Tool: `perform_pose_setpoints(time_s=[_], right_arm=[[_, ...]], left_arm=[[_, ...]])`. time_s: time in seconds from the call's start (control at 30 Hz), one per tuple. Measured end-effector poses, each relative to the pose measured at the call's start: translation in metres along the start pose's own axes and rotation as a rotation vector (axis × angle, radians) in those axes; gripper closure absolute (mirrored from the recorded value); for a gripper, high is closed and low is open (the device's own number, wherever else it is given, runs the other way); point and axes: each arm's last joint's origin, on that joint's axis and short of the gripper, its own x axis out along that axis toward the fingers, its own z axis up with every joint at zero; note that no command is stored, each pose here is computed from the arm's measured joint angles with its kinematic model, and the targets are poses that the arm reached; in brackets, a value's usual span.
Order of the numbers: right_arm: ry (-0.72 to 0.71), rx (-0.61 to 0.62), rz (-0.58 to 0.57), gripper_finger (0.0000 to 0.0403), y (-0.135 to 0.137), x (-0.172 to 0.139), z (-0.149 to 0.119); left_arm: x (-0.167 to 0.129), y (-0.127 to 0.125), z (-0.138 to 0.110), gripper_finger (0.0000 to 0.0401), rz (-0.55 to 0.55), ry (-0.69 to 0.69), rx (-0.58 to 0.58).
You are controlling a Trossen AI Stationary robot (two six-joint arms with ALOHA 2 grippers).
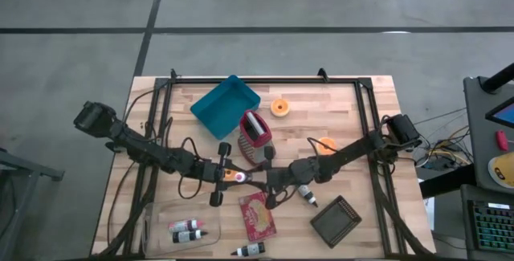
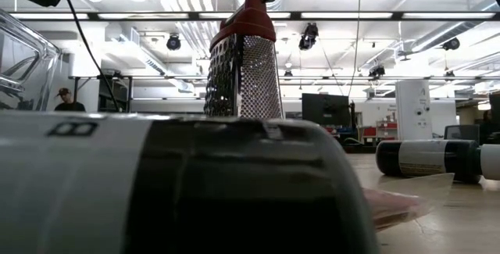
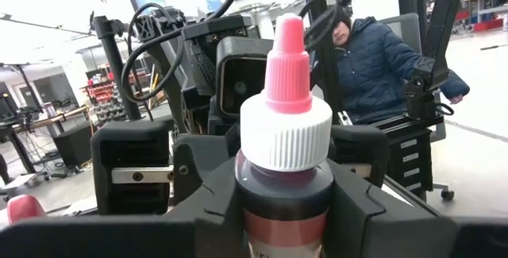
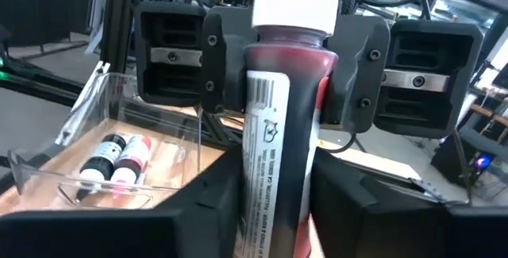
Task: Pick & Place Food Item
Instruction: Put the pink food coloring into the transparent bin
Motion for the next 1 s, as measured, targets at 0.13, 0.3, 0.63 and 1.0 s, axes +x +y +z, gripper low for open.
perform_pose_setpoints(time_s=[0.13, 0.3, 0.63, 1.0], right_arm=[[0.0, 0.019, 0.002, 0.0211, 0.0, 0.0, 0.0], [0.04, 0.005, 0.018, 0.0152, 0.004, -0.002, -0.002], [0.13, -0.03, 0.026, 0.0123, 0.016, -0.015, 0.005], [0.201, -0.064, -0.017, 0.0138, 0.034, -0.055, 0.008]], left_arm=[[0.0, 0.0, 0.0, 0.0286, -0.004, 0.003, 0.001], [0.0, 0.0, 0.0, 0.0286, -0.011, 0.002, 0.002], [-0.001, -0.001, -0.001, 0.0289, -0.034, 0.015, 0.01], [-0.026, -0.009, 0.011, 0.0289, -0.11, 0.198, -0.054]])
